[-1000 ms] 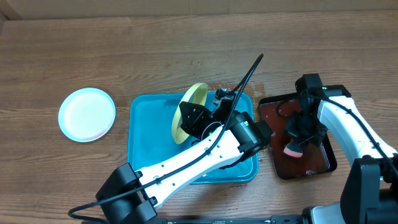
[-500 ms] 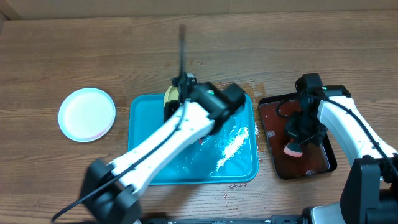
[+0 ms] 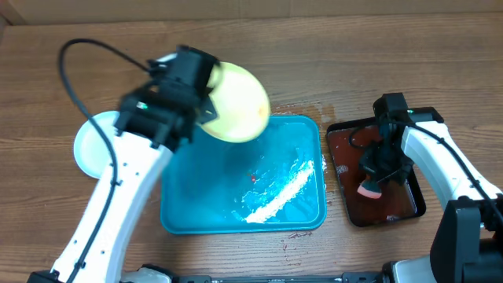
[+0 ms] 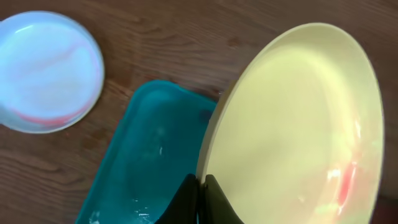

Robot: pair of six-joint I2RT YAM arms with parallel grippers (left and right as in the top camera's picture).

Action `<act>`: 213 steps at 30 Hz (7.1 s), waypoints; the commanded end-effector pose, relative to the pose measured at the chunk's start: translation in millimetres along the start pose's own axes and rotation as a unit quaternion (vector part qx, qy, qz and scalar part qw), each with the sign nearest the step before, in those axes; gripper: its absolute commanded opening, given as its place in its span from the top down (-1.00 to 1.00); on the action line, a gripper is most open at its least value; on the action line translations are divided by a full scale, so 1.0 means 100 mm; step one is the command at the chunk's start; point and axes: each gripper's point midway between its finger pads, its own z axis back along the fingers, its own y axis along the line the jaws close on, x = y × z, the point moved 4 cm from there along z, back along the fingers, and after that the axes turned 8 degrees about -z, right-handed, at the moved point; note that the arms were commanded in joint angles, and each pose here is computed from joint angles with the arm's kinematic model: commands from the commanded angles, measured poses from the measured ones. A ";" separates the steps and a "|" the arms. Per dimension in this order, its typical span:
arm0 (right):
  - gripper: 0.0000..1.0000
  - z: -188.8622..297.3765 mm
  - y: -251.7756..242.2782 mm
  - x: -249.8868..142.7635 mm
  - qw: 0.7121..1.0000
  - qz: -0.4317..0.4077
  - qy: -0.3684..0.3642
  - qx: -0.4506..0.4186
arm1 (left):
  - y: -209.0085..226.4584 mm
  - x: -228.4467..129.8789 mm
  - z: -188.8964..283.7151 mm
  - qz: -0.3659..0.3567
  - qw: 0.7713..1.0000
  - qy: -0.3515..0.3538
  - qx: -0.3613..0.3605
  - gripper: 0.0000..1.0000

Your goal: Clean dirty plates on tray and stack at the side

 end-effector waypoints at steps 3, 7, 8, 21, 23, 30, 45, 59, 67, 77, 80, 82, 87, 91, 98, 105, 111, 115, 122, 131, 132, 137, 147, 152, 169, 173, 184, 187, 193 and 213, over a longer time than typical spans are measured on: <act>0.92 0.02 -0.01 0.00 1.000 -0.001 -0.001 0.005 | 0.48 0.01 -0.45 0.084 0.995 0.050 0.005 0.91; 0.92 0.02 -0.03 -0.02 1.000 -0.001 0.003 0.001 | 0.90 -0.14 -0.88 0.172 0.981 0.087 -0.008 0.90; 0.92 0.02 -0.04 -0.03 1.000 -0.001 0.004 0.000 | 1.00 -0.17 -0.97 0.192 0.977 0.093 -0.012 0.91; 0.92 0.02 -0.07 -0.06 1.000 -0.001 0.012 -0.007 | 2.42 -0.45 -1.28 0.373 0.922 0.073 0.076 0.91; 0.92 0.02 -0.07 -0.06 1.000 -0.001 0.013 -0.009 | 2.55 -0.45 -1.29 0.388 0.916 0.067 0.084 0.91; 0.92 0.02 -0.07 -0.06 1.000 -0.001 0.013 -0.009 | 2.75 -0.61 -1.51 0.388 0.910 0.104 0.106 0.91; 0.92 0.02 -0.09 -0.08 1.000 0.000 0.018 -0.014 | 2.84 -0.58 -1.74 0.377 0.914 0.098 0.114 0.84; 0.92 0.02 -0.09 -0.08 1.000 -0.001 0.016 -0.012 | 2.80 -0.49 -1.75 0.338 0.931 0.088 0.102 -1.00; 0.88 0.02 0.01 0.03 1.000 -0.001 -0.009 0.012 | 2.43 -0.22 -1.59 0.296 0.950 0.070 0.064 -1.00; 0.18 0.06 0.26 0.29 0.994 0.020 -0.074 0.071 | 1.98 -0.10 -1.25 0.242 0.969 0.049 0.033 -0.99; -0.06 0.06 0.26 0.29 0.994 0.022 -0.075 0.071 | 1.93 -0.05 -1.08 0.220 0.975 0.027 0.026 -0.99; -0.18 0.08 0.28 0.30 0.994 0.025 -0.077 0.073 | 1.90 0.00 -0.93 0.202 0.979 0.004 0.020 -1.00; -0.18 0.27 0.37 0.39 0.990 0.049 -0.098 0.088 | 1.73 0.16 -0.39 0.132 0.989 -0.070 -0.001 -0.99; -0.33 0.56 0.48 0.51 0.982 0.078 -0.128 0.111 | 1.53 0.21 0.09 0.024 0.991 -0.131 -0.018 -0.97; -1.00 1.34 0.64 0.63 0.951 0.145 -0.219 0.164 | 1.22 0.15 0.88 -0.095 0.964 -0.244 -0.048 -1.00; -1.00 2.41 0.60 0.44 0.881 0.224 -0.351 0.225 | 1.19 -0.06 1.72 -0.192 0.919 -0.344 -0.038 -0.99; -1.00 3.06 0.29 0.17 0.806 0.283 -0.461 0.240 | 1.22 -0.33 2.26 -0.267 0.875 -0.405 -0.018 -0.99; -1.00 3.36 0.02 -0.07 0.759 0.312 -0.520 0.235 | 1.24 -0.57 2.53 -0.286 0.857 -0.428 -0.020 -0.99; -1.00 3.72 -0.49 -0.38 0.701 0.312 -0.608 0.202 | 1.31 -1.03 2.98 -0.294 0.826 -0.481 -0.022 -1.00; -1.00 3.85 -0.81 -0.58 0.683 0.281 -0.645 0.198 | 1.39 -1.36 3.15 -0.260 0.817 -0.513 -0.034 -0.99; -1.00 3.85 -0.81 -0.58 0.683 0.281 -0.645 0.197 | 1.40 -1.37 3.13 -0.258 0.821 -0.508 -0.030 -0.99; -1.00 3.85 -0.80 -0.57 0.683 0.281 -0.645 0.198 | 1.43 -1.51 2.88 -0.263 0.854 -0.448 -0.036 -1.00; -1.00 3.84 -0.80 -0.57 0.684 0.282 -0.643 0.197 | 1.47 -1.84 2.48 -0.260 0.906 -0.328 -0.058 -0.99; -1.00 3.84 -0.80 -0.57 0.684 0.282 -0.643 0.197 | 1.46 -1.91 2.43 -0.213 0.924 -0.307 -0.085 -0.99; -1.00 3.83 -0.80 -0.57 0.686 0.284 -0.640 0.196 | 1.46 -1.95 2.41 -0.213 0.927 -0.296 -0.085 -0.99; -1.00 3.75 -0.81 -0.58 0.697 0.290 -0.628 0.190 | 1.46 -1.95 2.41 -0.213 0.927 -0.296 -0.085 -1.00; -1.00 3.31 -0.90 -0.65 0.756 0.324 -0.549 0.147 | 1.46 -1.95 2.41 -0.213 0.927 -0.296 -0.085 -0.99; -1.00 3.16 -0.96 -0.68 0.775 0.334 -0.521 0.130 | 1.46 -1.94 2.41 -0.213 0.927 -0.296 -0.085 -1.00; -1.00 3.05 -0.99 -0.73 0.785 0.352 -0.497 0.115 | 1.46 -1.95 2.41 -0.213 0.927 -0.296 -0.085 -0.99; -1.00 2.79 -0.48 -0.90 0.603 0.370 -0.632 0.317 | 1.46 -1.95 2.41 -0.213 0.927 -0.296 -0.085 -1.00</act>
